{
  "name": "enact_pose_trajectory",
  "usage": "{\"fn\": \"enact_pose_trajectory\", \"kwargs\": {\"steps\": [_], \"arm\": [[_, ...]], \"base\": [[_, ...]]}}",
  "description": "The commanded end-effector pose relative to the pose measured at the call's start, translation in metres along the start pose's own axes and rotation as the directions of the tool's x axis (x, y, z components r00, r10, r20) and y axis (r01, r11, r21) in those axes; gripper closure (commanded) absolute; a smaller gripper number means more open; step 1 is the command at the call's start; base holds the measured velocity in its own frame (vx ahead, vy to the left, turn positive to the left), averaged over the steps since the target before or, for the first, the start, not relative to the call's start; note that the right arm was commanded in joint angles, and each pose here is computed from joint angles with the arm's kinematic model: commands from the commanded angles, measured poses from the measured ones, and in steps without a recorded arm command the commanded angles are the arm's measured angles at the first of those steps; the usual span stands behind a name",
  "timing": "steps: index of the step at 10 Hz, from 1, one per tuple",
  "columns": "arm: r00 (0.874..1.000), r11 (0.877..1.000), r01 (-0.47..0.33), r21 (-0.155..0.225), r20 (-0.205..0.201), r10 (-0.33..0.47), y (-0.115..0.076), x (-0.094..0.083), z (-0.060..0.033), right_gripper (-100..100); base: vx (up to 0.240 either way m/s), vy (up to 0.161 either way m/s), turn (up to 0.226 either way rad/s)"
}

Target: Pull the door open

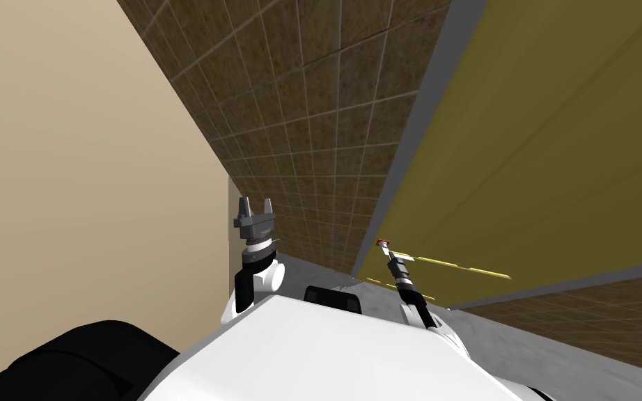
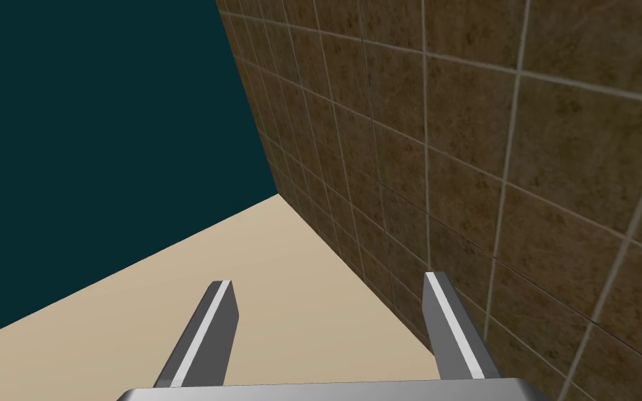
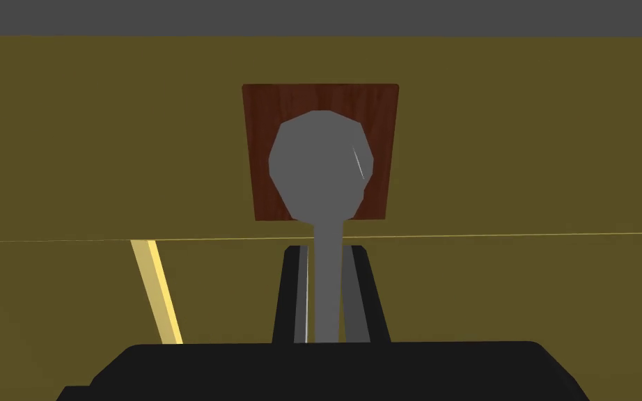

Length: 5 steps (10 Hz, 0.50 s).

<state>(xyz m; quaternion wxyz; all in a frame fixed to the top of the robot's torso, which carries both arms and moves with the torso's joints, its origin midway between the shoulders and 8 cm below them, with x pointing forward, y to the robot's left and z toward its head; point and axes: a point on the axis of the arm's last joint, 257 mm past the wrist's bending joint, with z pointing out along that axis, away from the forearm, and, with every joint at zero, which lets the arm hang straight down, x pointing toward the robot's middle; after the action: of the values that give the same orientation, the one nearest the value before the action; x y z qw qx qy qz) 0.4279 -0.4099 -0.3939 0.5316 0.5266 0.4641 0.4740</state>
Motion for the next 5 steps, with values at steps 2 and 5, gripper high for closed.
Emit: {"fn": "enact_pose_trajectory", "kwargs": {"steps": [2, 5], "arm": [[1.0, 1.0, -0.001, -0.002, 0.002, 0.001, 0.0006, -0.0007, 0.0, 100], [1.0, 1.0, 0.0, 0.003, 0.004, 0.0, -0.0001, -0.0037, -0.0005, 100]], "base": [[0.0, 0.0, 0.0], [-0.133, -0.04, 0.137]]}}
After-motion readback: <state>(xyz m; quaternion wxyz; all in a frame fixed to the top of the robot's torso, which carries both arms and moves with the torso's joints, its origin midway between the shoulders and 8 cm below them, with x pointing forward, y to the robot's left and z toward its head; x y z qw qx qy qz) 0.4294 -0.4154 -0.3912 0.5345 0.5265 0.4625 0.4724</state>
